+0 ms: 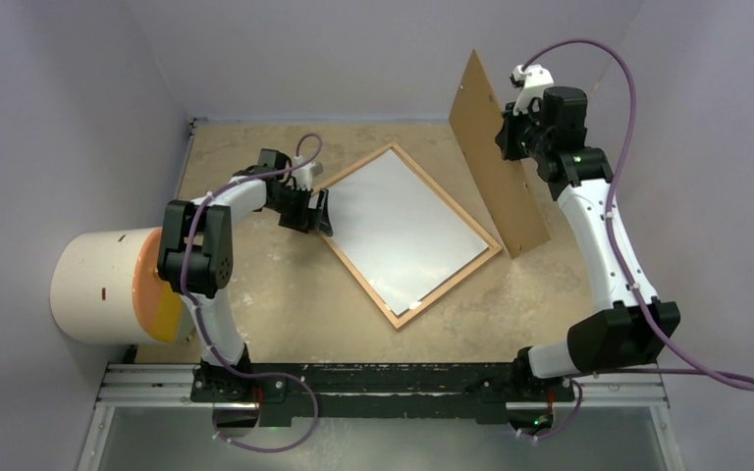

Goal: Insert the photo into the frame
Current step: Adjust the photo frame at the center of the board.

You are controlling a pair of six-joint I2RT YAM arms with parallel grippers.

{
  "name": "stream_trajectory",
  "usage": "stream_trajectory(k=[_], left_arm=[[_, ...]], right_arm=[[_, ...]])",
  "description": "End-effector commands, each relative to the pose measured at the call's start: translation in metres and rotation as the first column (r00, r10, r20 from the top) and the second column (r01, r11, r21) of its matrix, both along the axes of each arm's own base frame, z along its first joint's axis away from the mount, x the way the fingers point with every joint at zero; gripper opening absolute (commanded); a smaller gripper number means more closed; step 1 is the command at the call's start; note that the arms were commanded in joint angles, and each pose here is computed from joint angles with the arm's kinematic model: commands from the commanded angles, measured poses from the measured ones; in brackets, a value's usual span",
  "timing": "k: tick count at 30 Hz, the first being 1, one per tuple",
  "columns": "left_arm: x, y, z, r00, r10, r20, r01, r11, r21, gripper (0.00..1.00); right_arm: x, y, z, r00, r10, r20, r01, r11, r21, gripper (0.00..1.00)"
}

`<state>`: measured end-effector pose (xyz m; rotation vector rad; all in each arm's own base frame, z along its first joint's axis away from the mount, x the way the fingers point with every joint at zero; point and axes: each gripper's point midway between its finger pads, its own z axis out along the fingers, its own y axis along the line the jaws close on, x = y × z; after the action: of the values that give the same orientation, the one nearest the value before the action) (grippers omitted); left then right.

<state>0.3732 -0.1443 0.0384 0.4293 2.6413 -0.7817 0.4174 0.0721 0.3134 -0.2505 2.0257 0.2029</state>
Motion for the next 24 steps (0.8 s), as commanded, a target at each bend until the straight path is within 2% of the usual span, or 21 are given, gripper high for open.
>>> stream_trajectory(k=[1,13,24], left_arm=[[-0.005,0.001,-0.021,0.997,0.035,-0.065,-0.035,0.999,0.013,0.83],[0.005,0.008,-0.042,1.000,-0.018,-0.002,0.018,0.965,0.261,0.74],[0.014,0.055,-0.039,0.992,-0.114,0.058,0.074,0.882,0.465,0.57]], right_arm=[[-0.007,0.018,-0.022,0.995,0.022,-0.094,-0.008,0.990,0.142,0.00],[-0.015,0.023,-0.008,0.997,0.038,-0.065,-0.026,0.983,0.184,0.00],[-0.032,0.034,0.007,0.995,0.086,-0.049,-0.071,0.964,0.257,0.00]])
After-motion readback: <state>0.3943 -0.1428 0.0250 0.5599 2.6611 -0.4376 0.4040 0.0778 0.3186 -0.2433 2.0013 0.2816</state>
